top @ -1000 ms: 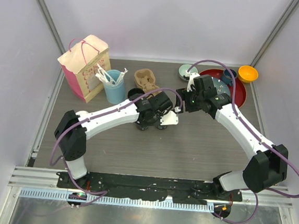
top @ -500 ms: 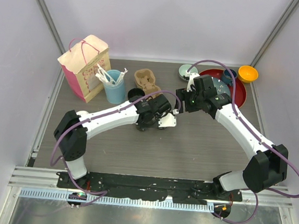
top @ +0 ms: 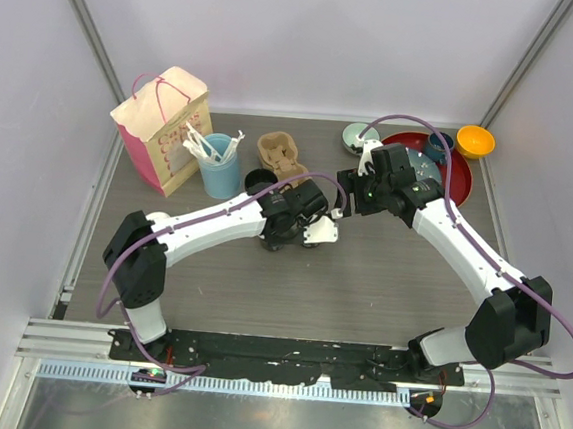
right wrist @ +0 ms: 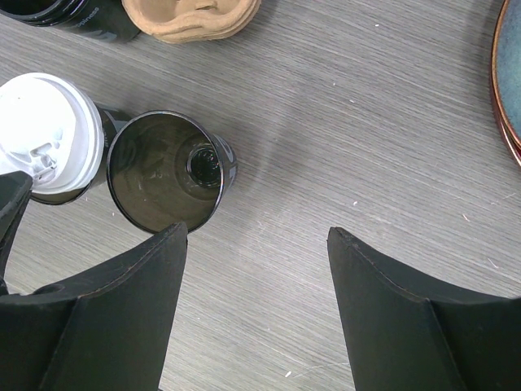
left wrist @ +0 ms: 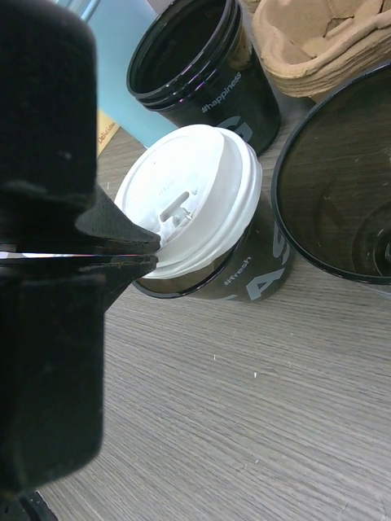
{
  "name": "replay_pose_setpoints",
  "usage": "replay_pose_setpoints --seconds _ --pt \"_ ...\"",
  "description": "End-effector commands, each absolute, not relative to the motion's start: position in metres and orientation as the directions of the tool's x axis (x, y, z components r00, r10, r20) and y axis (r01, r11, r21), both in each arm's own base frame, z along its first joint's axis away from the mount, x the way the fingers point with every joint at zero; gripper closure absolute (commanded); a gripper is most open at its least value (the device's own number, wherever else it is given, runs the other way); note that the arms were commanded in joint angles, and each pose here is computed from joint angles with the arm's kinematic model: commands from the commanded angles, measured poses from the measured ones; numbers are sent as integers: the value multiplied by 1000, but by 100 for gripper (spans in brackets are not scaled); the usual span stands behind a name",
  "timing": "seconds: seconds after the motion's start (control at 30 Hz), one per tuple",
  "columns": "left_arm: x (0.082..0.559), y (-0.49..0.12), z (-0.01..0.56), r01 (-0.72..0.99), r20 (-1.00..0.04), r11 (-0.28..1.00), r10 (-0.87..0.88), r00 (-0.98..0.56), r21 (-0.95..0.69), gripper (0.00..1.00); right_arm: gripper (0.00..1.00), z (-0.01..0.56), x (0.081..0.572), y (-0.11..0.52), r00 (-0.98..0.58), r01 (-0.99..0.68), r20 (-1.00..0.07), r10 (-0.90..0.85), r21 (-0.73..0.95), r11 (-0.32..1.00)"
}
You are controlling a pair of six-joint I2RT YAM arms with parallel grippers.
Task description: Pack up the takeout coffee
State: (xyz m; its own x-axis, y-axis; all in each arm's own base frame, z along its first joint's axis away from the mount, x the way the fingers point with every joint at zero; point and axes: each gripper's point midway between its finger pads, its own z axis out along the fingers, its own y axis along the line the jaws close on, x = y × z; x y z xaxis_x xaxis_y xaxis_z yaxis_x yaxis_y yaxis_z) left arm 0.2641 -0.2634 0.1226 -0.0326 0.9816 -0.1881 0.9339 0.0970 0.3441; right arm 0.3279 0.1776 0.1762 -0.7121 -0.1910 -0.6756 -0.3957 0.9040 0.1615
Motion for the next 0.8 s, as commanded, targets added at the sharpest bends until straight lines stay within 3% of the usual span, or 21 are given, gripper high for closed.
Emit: replay_pose_setpoints --seconds 0.0,0.77 --pt "258 -272 135 942 -241 102 970 -24 320 100 25 191 330 178 -676 -419 -711 -192 158 894" --pt "266 -276 167 915 -301 126 954 -6 382 100 25 190 331 179 -681 -421 -706 -195 159 893"
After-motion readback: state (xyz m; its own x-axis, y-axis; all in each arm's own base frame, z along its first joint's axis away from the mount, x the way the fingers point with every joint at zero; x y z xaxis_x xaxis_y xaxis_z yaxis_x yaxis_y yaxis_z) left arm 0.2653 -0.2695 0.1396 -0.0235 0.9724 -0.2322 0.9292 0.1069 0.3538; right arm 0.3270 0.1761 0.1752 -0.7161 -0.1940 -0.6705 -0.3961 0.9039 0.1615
